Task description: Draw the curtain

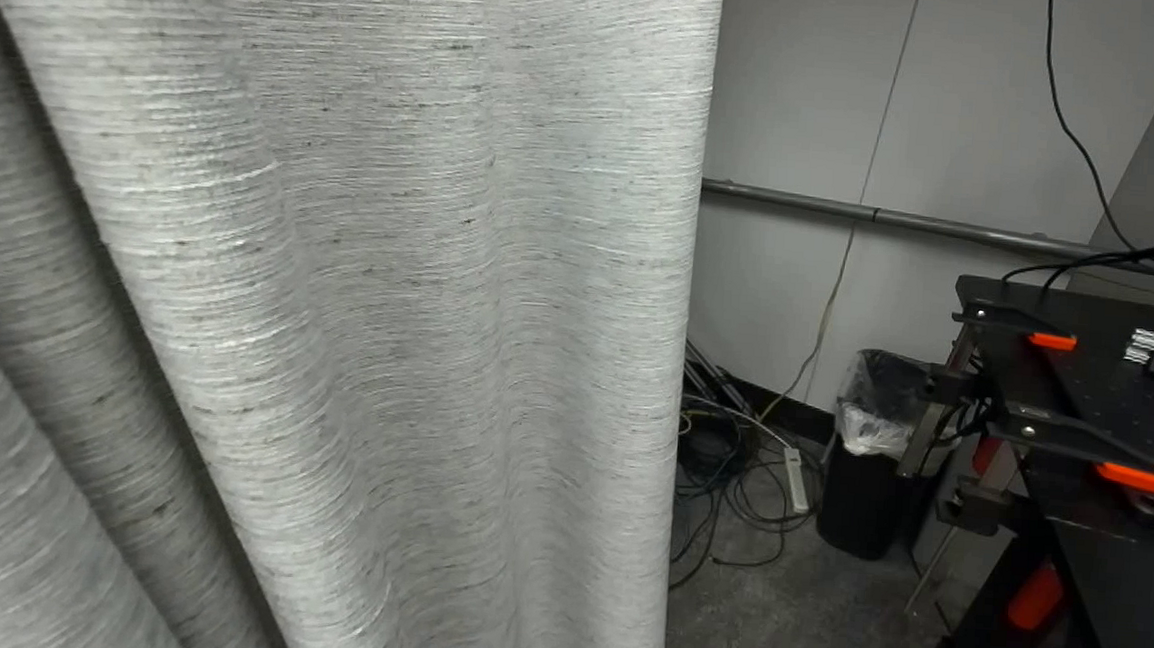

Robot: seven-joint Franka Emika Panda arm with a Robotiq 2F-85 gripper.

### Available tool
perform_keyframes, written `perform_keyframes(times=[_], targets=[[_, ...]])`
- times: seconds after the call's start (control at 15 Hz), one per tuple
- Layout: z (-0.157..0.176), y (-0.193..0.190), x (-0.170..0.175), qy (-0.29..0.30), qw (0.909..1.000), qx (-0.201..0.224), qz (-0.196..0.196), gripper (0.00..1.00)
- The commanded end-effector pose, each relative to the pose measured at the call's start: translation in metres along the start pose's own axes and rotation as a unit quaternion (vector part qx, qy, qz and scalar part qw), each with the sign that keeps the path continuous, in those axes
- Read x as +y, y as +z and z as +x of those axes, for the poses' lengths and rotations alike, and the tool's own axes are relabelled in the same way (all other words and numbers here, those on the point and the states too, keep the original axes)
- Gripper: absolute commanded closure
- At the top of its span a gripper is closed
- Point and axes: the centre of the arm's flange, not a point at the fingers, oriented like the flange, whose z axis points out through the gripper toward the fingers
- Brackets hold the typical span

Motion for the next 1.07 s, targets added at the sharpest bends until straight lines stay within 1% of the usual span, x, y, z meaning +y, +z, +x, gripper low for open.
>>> perform_keyframes(times=[0.0, 0.4, 0.47, 0.53, 0.73, 0.8, 1.0], targets=[[0.0, 0.0, 0.0, 0.0, 1.0, 0.0, 0.0, 0.97], [0.0, 0.0, 0.0, 0.0, 1.0, 0.0, 0.0, 0.97], [0.0, 0.0, 0.0, 0.0, 1.0, 0.0, 0.0, 0.72], [0.0012, -0.0013, -0.0004, 0.004, 1.0, 0.002, 0.001, 0.71], [-0.0019, 0.0013, -0.0016, -0.006, 1.0, -0.002, -0.001, 0.51], [-0.0024, 0.0017, -0.0014, -0.007, 1.0, -0.003, -0.003, 0.42], [-0.004, -0.0007, 0.001, -0.011, 0.9996, -0.005, -0.027, 0.2]])
